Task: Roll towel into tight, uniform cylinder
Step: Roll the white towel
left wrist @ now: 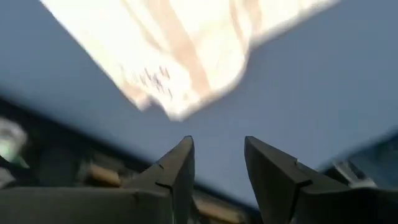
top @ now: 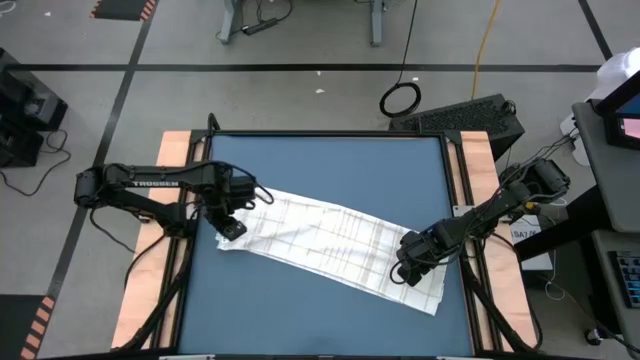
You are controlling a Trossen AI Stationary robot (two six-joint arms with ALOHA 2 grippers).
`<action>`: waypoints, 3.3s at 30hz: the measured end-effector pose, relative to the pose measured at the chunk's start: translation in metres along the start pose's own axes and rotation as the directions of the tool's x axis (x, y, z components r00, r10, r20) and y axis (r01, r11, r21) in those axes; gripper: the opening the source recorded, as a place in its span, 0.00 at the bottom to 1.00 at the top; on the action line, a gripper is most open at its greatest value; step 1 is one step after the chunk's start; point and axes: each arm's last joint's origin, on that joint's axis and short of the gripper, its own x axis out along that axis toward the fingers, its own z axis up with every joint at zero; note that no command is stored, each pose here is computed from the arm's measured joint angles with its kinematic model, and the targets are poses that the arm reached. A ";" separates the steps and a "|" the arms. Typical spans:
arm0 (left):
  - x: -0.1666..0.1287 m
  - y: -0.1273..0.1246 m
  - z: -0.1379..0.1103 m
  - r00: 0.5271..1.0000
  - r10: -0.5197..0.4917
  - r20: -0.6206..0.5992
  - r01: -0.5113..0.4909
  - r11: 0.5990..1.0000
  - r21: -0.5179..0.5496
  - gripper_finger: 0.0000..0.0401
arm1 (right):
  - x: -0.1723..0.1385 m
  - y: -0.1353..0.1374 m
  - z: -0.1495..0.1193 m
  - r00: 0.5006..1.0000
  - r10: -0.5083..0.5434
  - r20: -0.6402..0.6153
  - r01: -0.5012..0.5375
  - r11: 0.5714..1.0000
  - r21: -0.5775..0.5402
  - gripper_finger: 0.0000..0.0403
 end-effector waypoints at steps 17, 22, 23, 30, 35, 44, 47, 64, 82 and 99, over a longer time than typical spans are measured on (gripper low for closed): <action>0.055 0.015 0.003 0.999 0.027 -0.029 -0.033 0.969 -0.243 0.36 | 0.000 0.000 0.000 1.000 0.003 0.002 -0.003 1.000 -0.021 0.00; 0.065 0.017 0.000 0.998 0.050 -0.030 -0.056 0.965 -0.256 0.36 | 0.000 0.001 0.000 1.000 0.006 0.002 -0.006 1.000 -0.021 0.00; 0.066 0.017 0.000 0.998 0.050 -0.025 -0.055 0.963 -0.263 0.36 | 0.000 0.001 0.000 1.000 0.007 0.003 -0.007 1.000 -0.021 0.00; 0.082 0.023 0.001 0.999 0.048 0.010 -0.043 0.960 -0.276 0.36 | 0.000 0.001 0.000 1.000 0.007 0.003 -0.007 1.000 -0.023 0.00; 0.088 0.027 0.002 0.997 0.064 0.039 -0.050 0.955 -0.293 0.34 | 0.000 0.001 0.000 1.000 0.008 0.003 -0.008 1.000 -0.022 0.00; 0.089 0.027 0.003 0.997 0.065 0.048 -0.049 0.962 -0.269 0.03 | 0.000 0.001 0.000 1.000 0.009 0.005 -0.009 1.000 -0.021 0.00; 0.078 0.025 -0.001 0.995 0.092 0.023 -0.083 0.962 -0.261 0.02 | 0.000 0.001 0.000 1.000 0.009 0.004 -0.009 1.000 -0.020 0.00; 0.055 0.023 -0.003 0.965 0.234 0.115 -0.216 0.964 -0.152 0.01 | 0.000 0.001 0.000 1.000 0.010 0.003 -0.009 0.998 -0.058 0.00; 0.044 0.020 -0.007 0.972 0.226 0.066 -0.211 0.960 -0.182 0.28 | 0.000 0.001 0.000 1.000 0.010 0.002 -0.010 0.999 -0.051 0.00; -0.007 0.002 0.040 0.913 0.042 0.406 0.001 0.995 -0.103 0.35 | -0.006 0.001 -0.002 0.999 0.045 0.008 -0.045 0.999 -0.012 0.00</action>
